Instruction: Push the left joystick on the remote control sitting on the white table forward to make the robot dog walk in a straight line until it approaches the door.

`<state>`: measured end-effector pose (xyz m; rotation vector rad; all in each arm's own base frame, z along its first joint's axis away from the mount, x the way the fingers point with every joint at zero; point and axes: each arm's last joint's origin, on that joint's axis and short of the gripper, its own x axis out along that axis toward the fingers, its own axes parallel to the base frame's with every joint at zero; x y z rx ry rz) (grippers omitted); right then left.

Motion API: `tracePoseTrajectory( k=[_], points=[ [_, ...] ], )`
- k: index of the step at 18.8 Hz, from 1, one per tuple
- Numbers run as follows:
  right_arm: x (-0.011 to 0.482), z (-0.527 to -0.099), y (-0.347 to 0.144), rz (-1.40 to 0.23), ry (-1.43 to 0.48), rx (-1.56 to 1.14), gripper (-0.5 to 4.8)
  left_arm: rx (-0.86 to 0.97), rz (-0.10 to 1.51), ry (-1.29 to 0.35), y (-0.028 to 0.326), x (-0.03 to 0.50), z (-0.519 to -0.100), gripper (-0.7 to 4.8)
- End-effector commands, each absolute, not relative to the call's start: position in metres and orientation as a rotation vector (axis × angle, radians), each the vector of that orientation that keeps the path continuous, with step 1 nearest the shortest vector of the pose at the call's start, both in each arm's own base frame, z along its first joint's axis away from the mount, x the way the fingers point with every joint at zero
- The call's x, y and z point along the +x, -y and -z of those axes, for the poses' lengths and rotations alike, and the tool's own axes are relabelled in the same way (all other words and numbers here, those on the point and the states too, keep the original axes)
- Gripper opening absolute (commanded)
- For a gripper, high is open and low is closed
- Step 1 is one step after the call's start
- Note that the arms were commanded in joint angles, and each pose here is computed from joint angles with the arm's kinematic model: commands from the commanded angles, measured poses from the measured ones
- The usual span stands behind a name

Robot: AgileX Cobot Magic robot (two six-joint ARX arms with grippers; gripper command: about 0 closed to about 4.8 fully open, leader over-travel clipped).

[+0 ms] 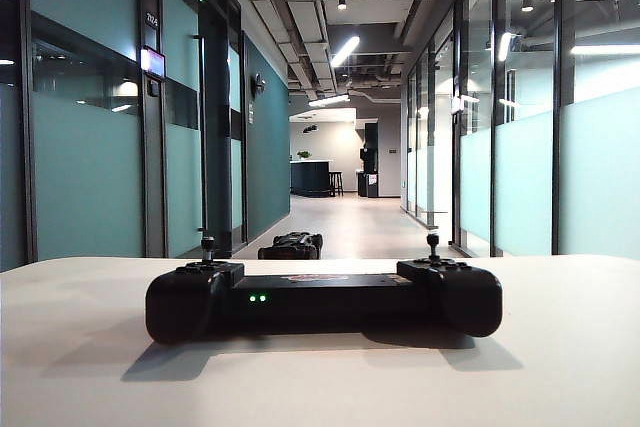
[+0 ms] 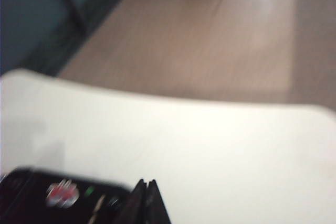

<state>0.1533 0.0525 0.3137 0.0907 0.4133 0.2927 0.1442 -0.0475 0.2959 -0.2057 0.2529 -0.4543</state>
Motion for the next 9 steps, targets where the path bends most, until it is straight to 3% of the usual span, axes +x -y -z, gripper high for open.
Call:
tracePoseTrajectory(
  k=[1,9],
  points=[
    [0.163,-0.311,-0.076,-0.283,-0.513,0.091,-0.05,-0.197,0.488,-0.373,0.057,0.154,-0.301,-0.05],
    [0.185,-0.279,-0.114,-0.377,-0.873,0.070,-0.05,-0.214,0.597,-0.537,0.068,0.173,-0.305,-0.05]
  ],
)
